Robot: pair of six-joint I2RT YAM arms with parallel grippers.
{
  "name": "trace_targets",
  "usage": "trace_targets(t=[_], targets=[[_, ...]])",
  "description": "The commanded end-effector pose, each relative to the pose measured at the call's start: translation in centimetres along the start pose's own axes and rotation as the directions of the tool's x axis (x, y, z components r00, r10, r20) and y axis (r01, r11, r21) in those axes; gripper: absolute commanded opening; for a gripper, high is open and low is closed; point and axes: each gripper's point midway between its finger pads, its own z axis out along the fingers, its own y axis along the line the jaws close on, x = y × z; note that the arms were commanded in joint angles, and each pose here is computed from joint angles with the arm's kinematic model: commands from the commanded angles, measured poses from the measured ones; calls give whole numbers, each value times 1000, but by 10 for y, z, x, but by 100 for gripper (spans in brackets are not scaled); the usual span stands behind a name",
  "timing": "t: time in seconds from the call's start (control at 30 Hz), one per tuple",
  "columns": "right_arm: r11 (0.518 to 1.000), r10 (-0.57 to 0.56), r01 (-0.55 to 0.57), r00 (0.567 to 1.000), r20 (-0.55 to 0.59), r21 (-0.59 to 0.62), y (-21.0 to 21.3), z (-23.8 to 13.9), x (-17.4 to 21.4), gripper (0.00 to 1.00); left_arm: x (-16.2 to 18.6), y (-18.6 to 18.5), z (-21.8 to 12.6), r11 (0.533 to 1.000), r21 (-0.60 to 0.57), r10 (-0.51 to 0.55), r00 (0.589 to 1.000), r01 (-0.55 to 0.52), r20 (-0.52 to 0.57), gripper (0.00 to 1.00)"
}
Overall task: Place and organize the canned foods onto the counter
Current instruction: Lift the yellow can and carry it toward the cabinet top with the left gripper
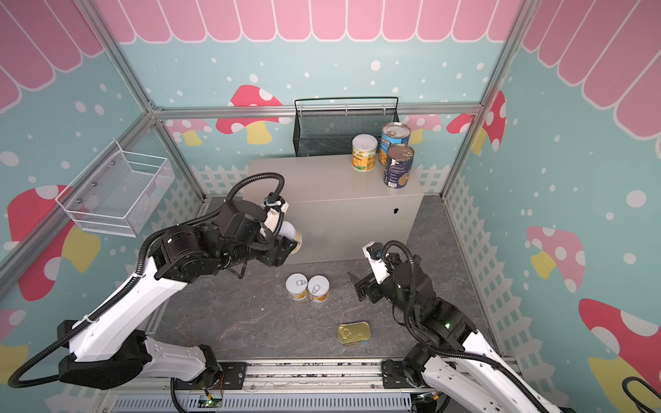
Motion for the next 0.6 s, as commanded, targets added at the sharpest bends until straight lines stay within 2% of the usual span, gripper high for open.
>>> trace_targets(t=[0.0,0.1,0.2,0.33,0.57], targets=[[998,-18,19,1000,22,-55,10,-7,-1,99,-33,12,-9,997,-43,71,994,-68,81,63],[995,-20,26,998,58,-99,17,-13,-4,100,-50,14,-3,996,-48,82,992,-78,98,63],[988,-19,40,990,140,-150,25,-23,-17,99,-65,12,5,995,-44,95,989,-90,112,63],[986,-6,47,970,243,-163,26,-35,-40,99,-82,-1,18,993,10,112,986,-114,126,63],[973,8,64,951,310,-222,38,-36,-58,100,-110,-4,38,992,21,123,981,-127,153,63]])
